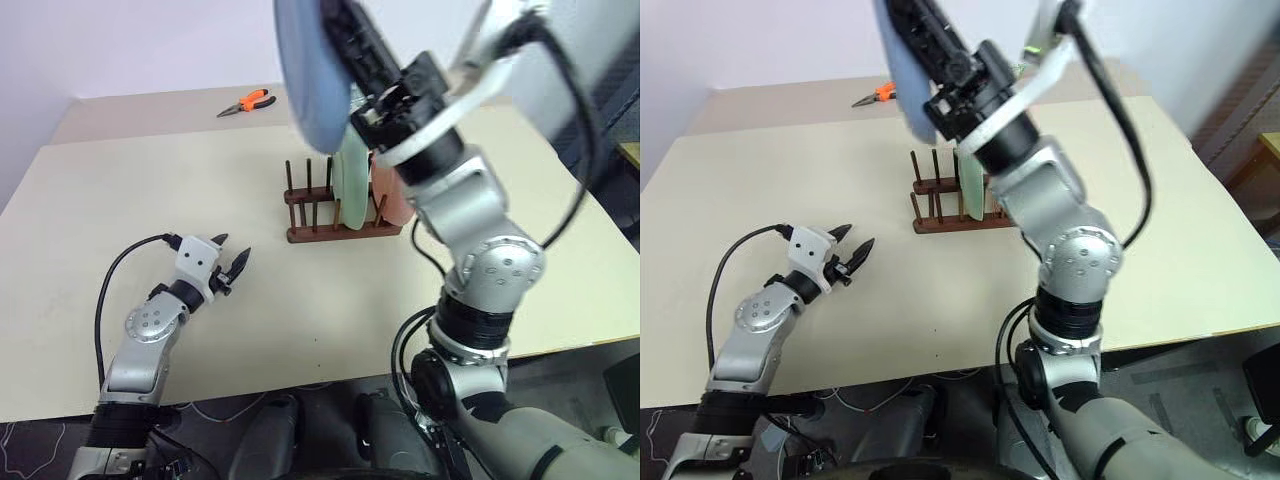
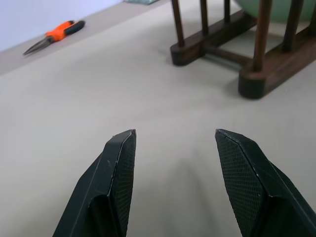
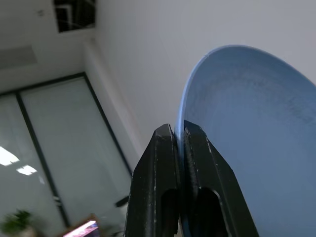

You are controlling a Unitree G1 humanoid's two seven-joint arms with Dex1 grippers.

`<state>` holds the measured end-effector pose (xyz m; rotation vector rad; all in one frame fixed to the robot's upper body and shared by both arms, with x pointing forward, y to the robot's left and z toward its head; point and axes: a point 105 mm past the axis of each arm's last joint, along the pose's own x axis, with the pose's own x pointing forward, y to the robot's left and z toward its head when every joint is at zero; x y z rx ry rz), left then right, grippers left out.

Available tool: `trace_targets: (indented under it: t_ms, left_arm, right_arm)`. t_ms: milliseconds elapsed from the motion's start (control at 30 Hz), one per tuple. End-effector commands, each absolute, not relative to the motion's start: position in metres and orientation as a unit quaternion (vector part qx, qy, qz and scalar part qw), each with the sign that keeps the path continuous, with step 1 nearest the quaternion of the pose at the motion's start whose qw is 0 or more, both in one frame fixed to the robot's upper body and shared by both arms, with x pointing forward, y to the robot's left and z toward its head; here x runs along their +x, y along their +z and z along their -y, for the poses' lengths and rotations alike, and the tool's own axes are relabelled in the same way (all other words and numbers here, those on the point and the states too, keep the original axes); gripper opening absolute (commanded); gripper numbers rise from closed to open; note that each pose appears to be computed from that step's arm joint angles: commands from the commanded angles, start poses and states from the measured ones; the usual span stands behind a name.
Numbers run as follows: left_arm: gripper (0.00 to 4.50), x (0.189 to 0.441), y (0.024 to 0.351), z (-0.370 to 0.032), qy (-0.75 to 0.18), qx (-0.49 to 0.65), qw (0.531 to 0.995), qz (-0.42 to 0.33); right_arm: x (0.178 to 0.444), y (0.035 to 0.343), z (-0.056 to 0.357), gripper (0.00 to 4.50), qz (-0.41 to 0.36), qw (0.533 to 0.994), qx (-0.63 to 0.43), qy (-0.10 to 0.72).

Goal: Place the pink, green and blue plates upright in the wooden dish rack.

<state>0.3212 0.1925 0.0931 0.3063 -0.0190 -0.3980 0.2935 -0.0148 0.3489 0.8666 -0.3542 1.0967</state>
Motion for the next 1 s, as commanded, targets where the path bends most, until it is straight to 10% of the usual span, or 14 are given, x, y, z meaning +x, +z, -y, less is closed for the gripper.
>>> trace_targets:
  t_ms: [33,633,1000]
  left_arm:
    - [2.6,0.317,0.108,-0.195,-0.184,0.161,0.969,0.04]
    - [2.6,0.313,0.105,-0.184,-0.202,0.155,0.966,0.035]
    - [2.6,0.309,0.104,-0.171,-0.231,0.149,0.961,0.033]
  right_arm:
    - [0.309,0.343,0.007,0.03,0.122,0.745,0.445,0.482]
    - [0.356,0.291,-0.013,0.03,-0.007,0.792,0.466,0.394]
    - [0.374,0.292,-0.016,4.46,-0.013,0.816,0.435,0.381]
